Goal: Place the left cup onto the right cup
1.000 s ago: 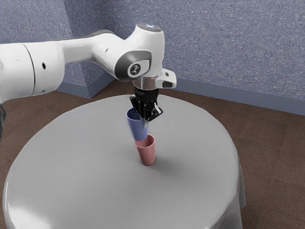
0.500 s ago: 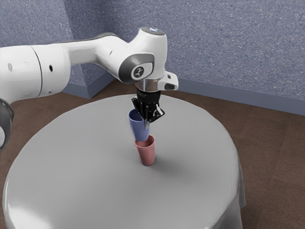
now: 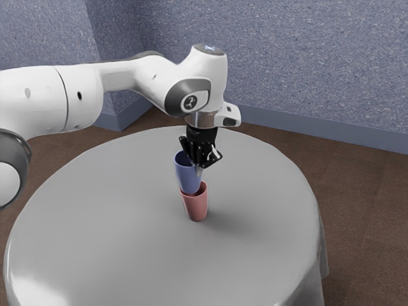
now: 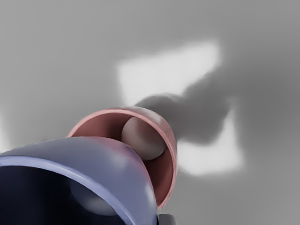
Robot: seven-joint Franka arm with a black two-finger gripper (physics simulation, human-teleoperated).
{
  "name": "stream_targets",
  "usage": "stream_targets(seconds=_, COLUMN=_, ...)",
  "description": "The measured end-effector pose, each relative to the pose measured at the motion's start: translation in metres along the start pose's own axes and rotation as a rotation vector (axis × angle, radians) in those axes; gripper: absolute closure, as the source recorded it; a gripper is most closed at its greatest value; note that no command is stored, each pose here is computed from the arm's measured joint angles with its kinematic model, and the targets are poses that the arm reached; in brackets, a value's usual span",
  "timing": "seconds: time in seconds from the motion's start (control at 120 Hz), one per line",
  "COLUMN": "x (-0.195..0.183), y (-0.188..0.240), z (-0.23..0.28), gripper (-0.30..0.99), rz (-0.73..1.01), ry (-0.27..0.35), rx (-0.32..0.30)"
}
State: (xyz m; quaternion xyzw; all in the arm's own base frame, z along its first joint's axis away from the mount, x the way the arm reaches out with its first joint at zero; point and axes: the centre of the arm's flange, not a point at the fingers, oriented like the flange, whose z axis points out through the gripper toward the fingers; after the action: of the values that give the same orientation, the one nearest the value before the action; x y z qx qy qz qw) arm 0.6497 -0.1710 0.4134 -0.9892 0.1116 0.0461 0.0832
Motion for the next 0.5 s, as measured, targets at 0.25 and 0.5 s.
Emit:
stream_targets(seconds=0.25, x=0.009, y=-0.001, z=0.003, gripper=0.79, rz=-0.003, ry=0.003, rx=-0.004)
stream_targets(seconds=0.5, x=0.012, y=0.001, z=0.01, gripper=0.77, rz=-0.001, ry=-0.005, rx=-0.006)
